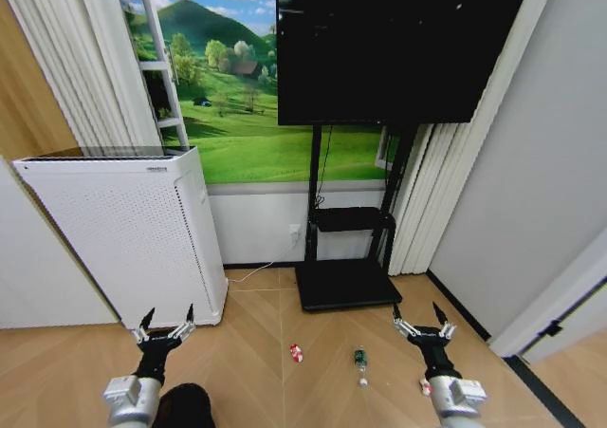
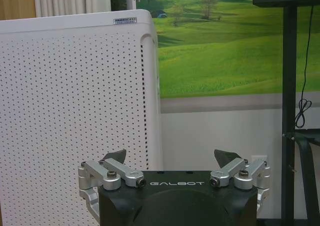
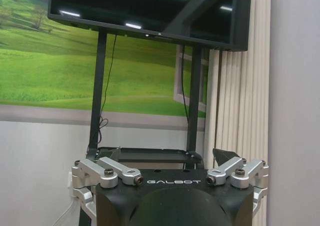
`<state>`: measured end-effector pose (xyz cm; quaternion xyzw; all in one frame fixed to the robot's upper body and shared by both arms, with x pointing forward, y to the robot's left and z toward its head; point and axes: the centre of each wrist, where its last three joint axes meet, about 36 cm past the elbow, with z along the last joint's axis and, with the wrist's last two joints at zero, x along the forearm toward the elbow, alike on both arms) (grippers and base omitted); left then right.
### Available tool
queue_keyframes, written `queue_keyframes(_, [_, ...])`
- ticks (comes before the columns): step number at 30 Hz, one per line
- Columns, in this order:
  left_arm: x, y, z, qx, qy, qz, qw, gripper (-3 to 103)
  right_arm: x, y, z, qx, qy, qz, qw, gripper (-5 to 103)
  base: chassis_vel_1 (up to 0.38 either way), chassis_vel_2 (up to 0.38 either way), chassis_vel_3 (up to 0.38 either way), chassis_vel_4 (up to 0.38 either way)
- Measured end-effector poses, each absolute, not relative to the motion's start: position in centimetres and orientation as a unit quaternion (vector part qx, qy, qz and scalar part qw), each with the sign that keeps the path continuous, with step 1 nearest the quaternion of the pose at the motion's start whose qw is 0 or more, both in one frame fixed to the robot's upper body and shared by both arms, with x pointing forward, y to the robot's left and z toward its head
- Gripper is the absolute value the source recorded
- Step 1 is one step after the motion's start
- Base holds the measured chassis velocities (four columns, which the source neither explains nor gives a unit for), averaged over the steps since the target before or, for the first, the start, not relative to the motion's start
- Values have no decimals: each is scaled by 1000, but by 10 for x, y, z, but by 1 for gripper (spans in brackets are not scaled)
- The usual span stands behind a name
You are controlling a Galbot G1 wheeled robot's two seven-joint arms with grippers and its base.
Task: Pick up the trash bin and place the garbage on the floor into it.
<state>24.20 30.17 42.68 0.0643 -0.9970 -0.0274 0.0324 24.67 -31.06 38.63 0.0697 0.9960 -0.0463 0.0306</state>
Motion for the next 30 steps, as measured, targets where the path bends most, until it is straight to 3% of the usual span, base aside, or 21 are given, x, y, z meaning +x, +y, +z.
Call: queue_keyframes(30, [232, 288, 402, 71, -996, -27, 52, 99, 254, -296, 376, 72, 997, -32, 19, 100, 0, 0, 0, 0])
